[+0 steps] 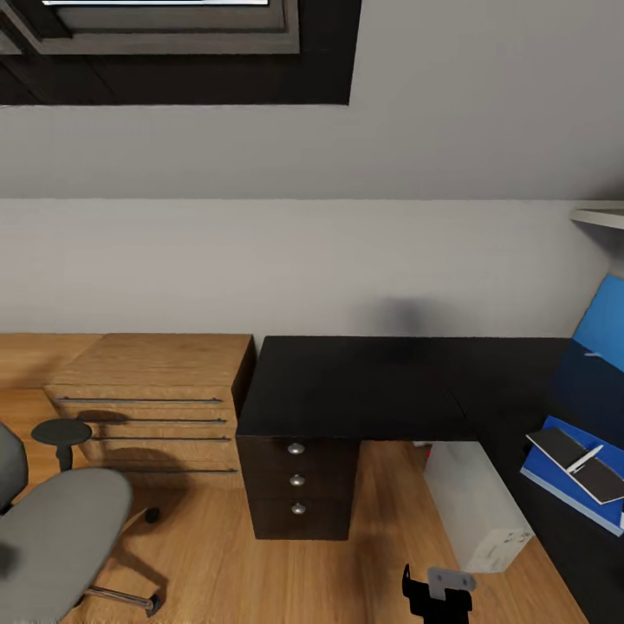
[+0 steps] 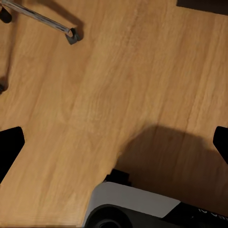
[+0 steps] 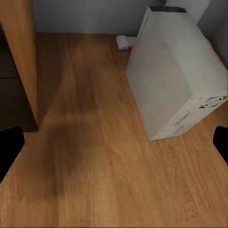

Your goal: In the bedroom, organize the workspace by keeping the computer under the desk, ensuring the monitor is on the desk, placing the keyboard on the desk next to the monitor, placing the mouse on the desk next to the keyboard, moving the folder from the swivel chair onto the desk next to the mouse, stacking the notebook on top of the folder with the pen on top of the notebook, and positioning the swivel chair next to the desk.

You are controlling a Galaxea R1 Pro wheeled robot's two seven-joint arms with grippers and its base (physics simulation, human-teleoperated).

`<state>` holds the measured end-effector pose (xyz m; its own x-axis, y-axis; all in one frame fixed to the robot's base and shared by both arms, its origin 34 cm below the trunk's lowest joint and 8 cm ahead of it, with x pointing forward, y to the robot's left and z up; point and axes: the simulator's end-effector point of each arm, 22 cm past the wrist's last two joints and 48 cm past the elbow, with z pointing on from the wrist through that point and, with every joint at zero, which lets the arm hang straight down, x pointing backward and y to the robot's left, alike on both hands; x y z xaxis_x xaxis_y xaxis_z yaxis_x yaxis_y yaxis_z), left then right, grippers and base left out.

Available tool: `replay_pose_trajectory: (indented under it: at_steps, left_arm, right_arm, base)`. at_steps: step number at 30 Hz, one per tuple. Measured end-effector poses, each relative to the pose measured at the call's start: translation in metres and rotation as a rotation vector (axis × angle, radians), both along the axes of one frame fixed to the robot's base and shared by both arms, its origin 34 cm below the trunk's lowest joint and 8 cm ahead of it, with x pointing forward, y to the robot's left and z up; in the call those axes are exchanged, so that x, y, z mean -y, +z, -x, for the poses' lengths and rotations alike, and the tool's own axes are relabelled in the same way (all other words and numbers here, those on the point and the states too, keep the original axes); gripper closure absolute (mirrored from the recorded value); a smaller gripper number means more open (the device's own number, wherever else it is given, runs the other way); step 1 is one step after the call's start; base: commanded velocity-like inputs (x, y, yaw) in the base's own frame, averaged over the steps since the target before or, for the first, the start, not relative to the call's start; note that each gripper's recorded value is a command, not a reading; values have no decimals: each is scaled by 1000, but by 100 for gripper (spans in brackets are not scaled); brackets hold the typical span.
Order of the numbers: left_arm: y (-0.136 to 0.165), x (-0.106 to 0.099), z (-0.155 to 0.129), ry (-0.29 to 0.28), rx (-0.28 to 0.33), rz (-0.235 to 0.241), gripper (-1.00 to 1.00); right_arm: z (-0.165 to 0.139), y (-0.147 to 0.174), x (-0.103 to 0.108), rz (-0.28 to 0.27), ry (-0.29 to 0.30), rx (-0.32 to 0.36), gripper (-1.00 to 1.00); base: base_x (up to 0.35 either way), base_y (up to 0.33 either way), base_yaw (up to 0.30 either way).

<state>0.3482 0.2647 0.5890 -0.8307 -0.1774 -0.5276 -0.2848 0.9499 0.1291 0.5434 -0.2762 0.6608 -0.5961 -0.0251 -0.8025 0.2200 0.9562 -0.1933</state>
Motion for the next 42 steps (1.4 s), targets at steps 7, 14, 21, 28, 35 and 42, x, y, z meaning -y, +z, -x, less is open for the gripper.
replay_pose_trajectory:
  at_steps: [7,14,21,28,35,42]
  left_arm:
    - [0,0,0,7,-1,2,-100]
    - [5,-1,-8,14,47,1,-100]
    - [4,-6,1,17,75,-17,-100]
    - [3,-8,5,16,69,-22,-100]
    - [3,-6,5,15,69,-19,-100]
    - [3,-6,4,15,72,-18,-100]
  right_arm:
    - [-12,22,0,-10,-4,131,-100]
    - [-10,30,2,-11,-13,188,-100]
    - [-9,32,3,-10,-14,206,-100]
    - [-8,32,1,-13,-12,204,-100]
    - [-8,32,-1,-14,-13,200,-100]
    - [-9,33,-2,-15,-13,202,-100]
  base:
    - [0,0,276]
    - [0,0,276]
    - [0,0,278]
    - [0,0,281]
    - [0,0,281]
    - [0,0,281]
